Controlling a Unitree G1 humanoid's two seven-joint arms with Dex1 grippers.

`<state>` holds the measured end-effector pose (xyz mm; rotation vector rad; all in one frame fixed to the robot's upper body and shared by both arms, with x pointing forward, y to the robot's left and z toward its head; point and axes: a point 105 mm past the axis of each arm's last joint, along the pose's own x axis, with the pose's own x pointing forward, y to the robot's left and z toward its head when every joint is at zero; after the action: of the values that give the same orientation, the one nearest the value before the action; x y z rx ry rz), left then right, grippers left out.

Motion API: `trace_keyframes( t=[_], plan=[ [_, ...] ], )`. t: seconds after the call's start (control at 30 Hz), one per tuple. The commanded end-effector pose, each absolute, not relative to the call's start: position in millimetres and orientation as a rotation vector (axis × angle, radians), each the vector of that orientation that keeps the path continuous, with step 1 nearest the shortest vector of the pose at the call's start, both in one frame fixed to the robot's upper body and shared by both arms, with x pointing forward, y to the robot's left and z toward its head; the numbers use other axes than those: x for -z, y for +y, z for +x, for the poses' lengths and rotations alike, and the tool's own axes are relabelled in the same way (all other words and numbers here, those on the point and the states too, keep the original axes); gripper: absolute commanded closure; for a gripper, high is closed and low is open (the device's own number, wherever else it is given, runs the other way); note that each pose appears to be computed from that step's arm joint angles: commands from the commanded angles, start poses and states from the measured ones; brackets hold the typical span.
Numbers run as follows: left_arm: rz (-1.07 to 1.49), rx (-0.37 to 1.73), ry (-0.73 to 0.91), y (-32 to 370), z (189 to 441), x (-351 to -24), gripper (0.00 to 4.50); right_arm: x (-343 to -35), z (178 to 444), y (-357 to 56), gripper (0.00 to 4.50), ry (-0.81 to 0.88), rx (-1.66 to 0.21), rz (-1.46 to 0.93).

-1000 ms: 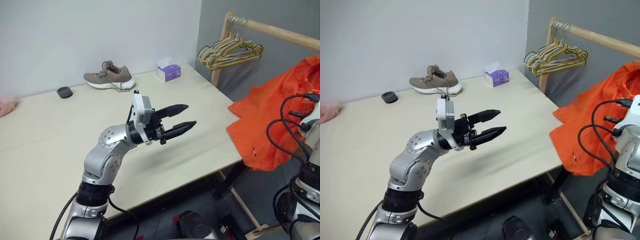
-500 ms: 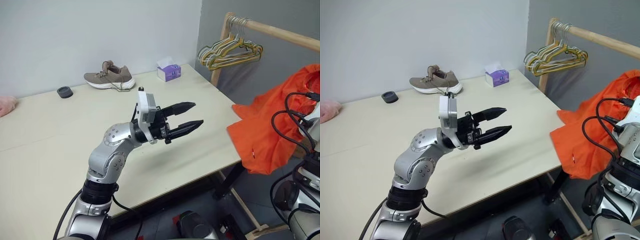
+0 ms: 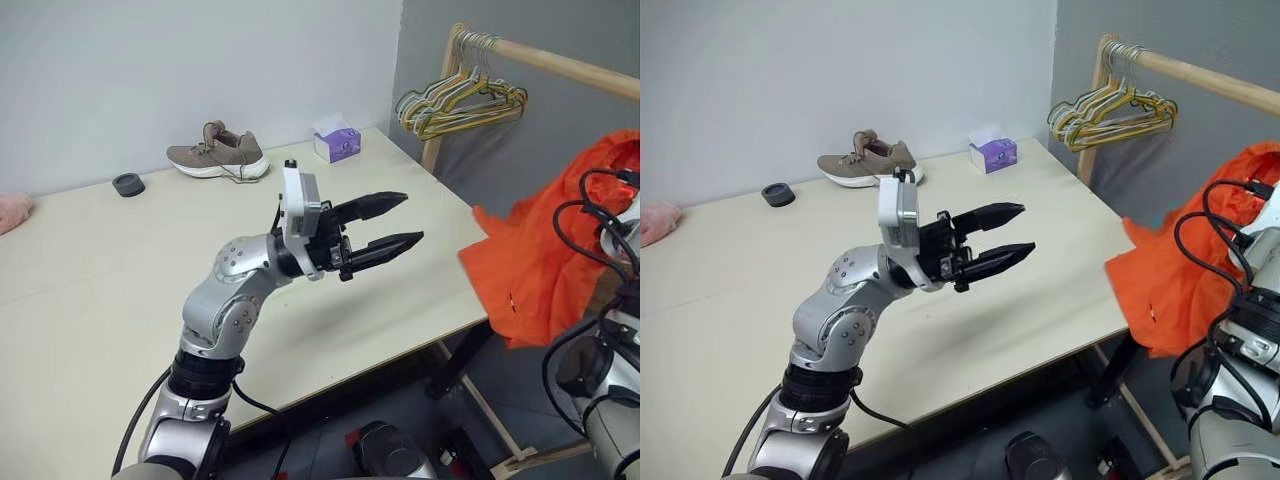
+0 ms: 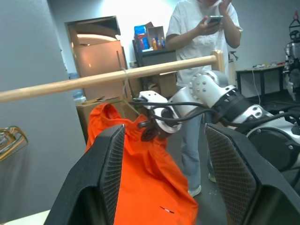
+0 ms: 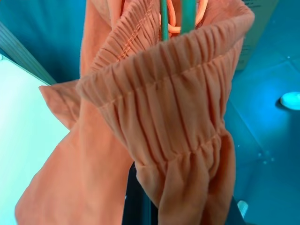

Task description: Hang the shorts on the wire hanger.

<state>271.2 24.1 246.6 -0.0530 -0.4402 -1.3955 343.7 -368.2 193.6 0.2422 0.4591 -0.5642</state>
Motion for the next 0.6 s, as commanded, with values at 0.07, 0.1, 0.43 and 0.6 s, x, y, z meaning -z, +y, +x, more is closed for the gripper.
trace_keyframes(
  t=[0.07, 0.1, 0.43, 0.6],
  plan=[
    [-0.039, 1.413, -0.492, 21.1, 266.8, -257.8, 1.63, -212.1, 345.2, -372.7, 4.5, 0.395, 0.559, 0.249],
    [-0.041, 1.415, -0.493, 20.9, 266.8, -258.1, 1.63, -209.5, 344.7, -371.4, 4.5, 0.402, 0.556, 0.254],
    [-0.103, 1.439, -0.486, 19.9, 266.3, -264.1, 1.63, -209.7, 342.4, -344.1, 4.5, 0.338, 0.468, 0.278],
    [-0.135, 1.445, -0.473, 19.4, 267.6, -265.3, 1.61, -219.5, 336.7, -336.5, 3.1, 0.253, 0.461, 0.262]
  ],
)
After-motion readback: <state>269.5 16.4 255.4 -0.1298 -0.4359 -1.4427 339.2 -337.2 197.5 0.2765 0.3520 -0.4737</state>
